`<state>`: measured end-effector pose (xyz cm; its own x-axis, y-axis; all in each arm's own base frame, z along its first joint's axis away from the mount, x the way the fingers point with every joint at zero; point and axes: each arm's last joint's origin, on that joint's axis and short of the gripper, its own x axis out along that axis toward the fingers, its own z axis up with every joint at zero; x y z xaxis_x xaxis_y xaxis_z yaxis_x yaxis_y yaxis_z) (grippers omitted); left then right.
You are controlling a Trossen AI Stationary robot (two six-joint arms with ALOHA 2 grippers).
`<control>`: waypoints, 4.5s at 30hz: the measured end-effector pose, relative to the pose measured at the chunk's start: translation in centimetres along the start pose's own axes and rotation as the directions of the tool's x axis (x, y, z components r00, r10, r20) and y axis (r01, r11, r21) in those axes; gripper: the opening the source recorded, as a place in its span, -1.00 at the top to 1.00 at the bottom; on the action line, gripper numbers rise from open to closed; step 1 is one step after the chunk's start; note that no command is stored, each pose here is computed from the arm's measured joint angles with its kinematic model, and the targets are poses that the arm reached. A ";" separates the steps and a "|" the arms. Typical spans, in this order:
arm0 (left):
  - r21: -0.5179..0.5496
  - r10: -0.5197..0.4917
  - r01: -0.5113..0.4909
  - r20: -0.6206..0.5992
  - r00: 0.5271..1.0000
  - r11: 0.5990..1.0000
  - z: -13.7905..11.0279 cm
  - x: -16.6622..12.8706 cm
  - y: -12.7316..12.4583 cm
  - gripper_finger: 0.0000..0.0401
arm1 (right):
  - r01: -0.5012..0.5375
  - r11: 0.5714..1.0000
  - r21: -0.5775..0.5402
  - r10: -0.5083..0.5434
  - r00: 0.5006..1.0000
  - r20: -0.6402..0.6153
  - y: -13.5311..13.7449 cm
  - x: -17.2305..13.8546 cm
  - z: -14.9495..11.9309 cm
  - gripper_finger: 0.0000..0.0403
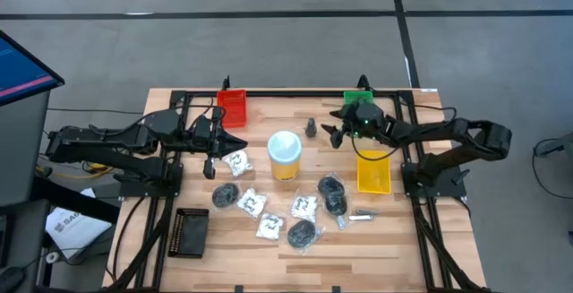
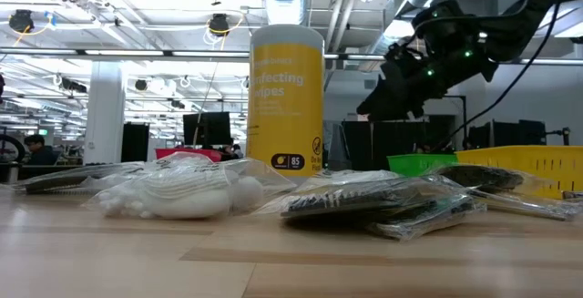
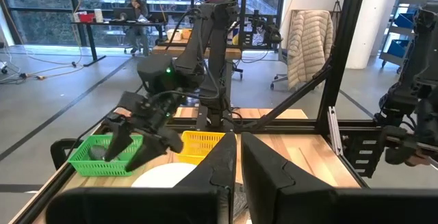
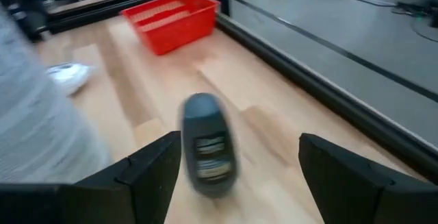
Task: Pick & Place Travel size toiletries
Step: Put the black deodorant into the green bin
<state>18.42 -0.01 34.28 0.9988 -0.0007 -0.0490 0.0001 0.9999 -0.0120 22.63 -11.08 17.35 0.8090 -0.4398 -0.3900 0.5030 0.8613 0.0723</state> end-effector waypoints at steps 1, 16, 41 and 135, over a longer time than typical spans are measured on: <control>0.000 0.000 0.000 0.000 1.000 1.000 0.0 0.0 0.0 0.92 | -0.011 1.000 -0.007 0.011 1.000 -0.001 0.3 0.0 0.0 -0.39; 0.000 0.000 0.000 0.000 1.000 1.000 0.0 0.0 0.0 0.92 | -0.031 0.998 -0.046 0.031 0.999 -0.007 1.0 0.1 -0.2 -0.39; 0.000 0.000 0.000 0.001 1.000 1.000 0.0 0.0 0.0 0.92 | -0.030 0.996 -0.089 0.032 0.999 0.021 1.2 3.9 -1.4 -0.39; 0.000 0.000 0.000 -0.012 1.000 1.000 -0.1 0.0 0.0 0.92 | 0.227 0.968 0.107 -0.223 0.973 -0.054 -4.7 -3.6 1.0 0.11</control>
<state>18.41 -0.01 34.17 0.9981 -0.0008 -0.0611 0.0000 0.9999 -0.0120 17.65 -13.83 19.31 0.6591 -0.6061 -0.4453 0.7034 0.7063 0.0797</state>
